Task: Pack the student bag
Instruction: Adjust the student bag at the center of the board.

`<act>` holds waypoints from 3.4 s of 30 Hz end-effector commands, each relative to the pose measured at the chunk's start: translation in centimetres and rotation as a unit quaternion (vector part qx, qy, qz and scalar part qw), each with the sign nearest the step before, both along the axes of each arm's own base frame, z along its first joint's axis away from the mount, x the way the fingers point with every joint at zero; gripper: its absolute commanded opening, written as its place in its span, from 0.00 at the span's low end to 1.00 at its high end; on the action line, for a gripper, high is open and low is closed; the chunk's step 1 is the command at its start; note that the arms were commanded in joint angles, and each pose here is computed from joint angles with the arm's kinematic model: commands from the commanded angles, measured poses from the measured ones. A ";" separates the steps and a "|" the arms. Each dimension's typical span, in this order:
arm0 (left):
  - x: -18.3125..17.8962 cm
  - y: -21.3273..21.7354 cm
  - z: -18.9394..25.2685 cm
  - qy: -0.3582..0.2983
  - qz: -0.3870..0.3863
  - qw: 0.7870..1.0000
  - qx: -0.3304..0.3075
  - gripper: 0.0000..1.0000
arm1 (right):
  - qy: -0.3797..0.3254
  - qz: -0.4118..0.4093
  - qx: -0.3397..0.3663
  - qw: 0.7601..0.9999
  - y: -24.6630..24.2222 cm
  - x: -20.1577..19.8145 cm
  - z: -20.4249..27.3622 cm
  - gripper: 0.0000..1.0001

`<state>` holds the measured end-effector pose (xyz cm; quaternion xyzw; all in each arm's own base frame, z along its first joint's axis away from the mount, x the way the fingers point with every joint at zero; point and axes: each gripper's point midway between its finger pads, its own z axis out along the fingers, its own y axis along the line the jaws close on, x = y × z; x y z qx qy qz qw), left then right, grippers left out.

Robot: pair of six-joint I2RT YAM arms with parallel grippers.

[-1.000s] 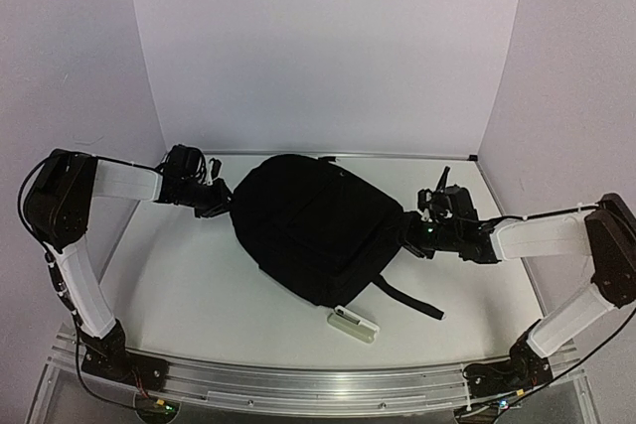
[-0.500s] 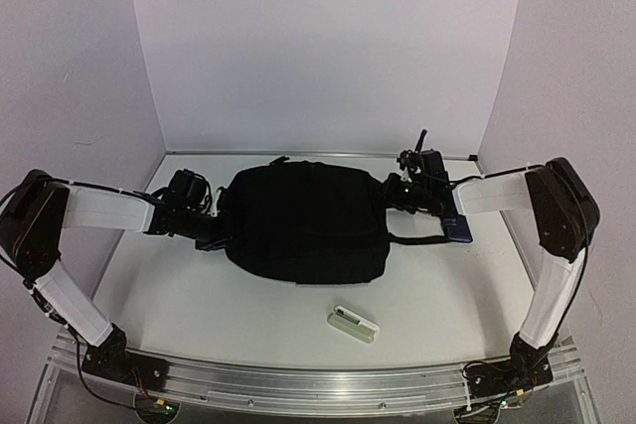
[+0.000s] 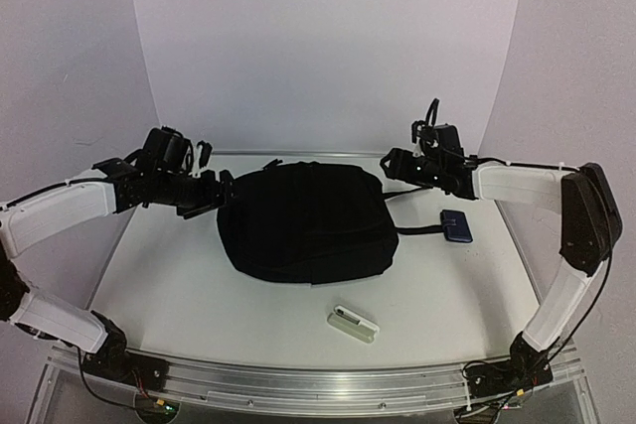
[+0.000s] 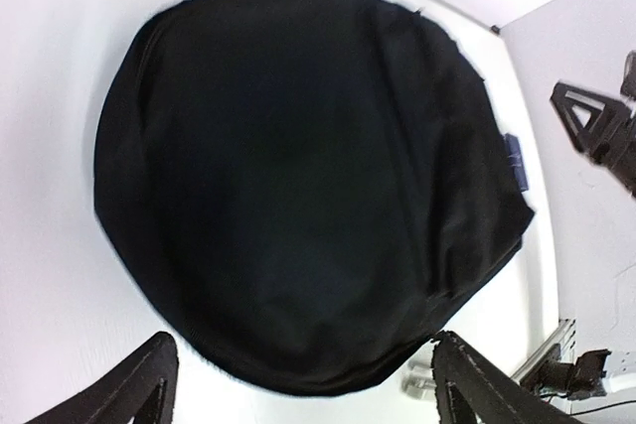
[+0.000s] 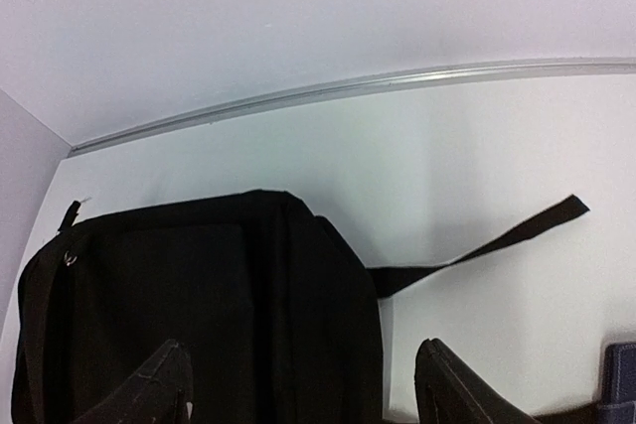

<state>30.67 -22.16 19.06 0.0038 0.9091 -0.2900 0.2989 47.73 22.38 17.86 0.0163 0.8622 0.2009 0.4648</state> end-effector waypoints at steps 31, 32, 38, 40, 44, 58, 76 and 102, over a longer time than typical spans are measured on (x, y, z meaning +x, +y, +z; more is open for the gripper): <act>9.4 -11.5 -3.0 -0.031 -0.031 0.981 0.191 0.83 | -0.032 -0.010 -0.069 0.997 4.8 -7.6 2.0 0.78; 9.3 -11.4 -2.6 -0.036 -0.030 0.982 0.185 0.77 | -0.033 -0.006 -0.068 0.997 5.2 -7.7 2.1 0.78; 8.7 -11.0 -4.0 -0.020 -0.035 0.982 0.187 0.53 | -0.026 0.028 -0.072 0.997 9.5 -8.8 1.4 0.78; 8.4 -11.2 -4.5 -0.012 -0.041 0.984 0.175 0.50 | -0.023 0.041 -0.078 0.996 11.3 -9.2 1.0 0.78; 8.1 -11.3 -4.8 -0.002 -0.046 0.990 0.134 0.40 | -0.020 0.062 -0.098 0.993 14.6 -9.8 -0.1 0.78; 7.3 -11.9 -4.6 0.011 -0.067 0.997 0.039 0.21 | 0.020 0.019 -0.207 0.978 15.6 -8.0 -6.6 0.40; 6.2 -12.6 3.9 -0.089 -0.103 0.989 -0.051 0.53 | -0.095 -0.011 0.017 0.995 13.2 -8.6 6.3 0.00; 7.9 -17.1 -7.5 0.039 -0.125 0.989 -0.069 0.05 | -0.086 0.016 0.058 0.994 14.0 -9.0 6.2 0.00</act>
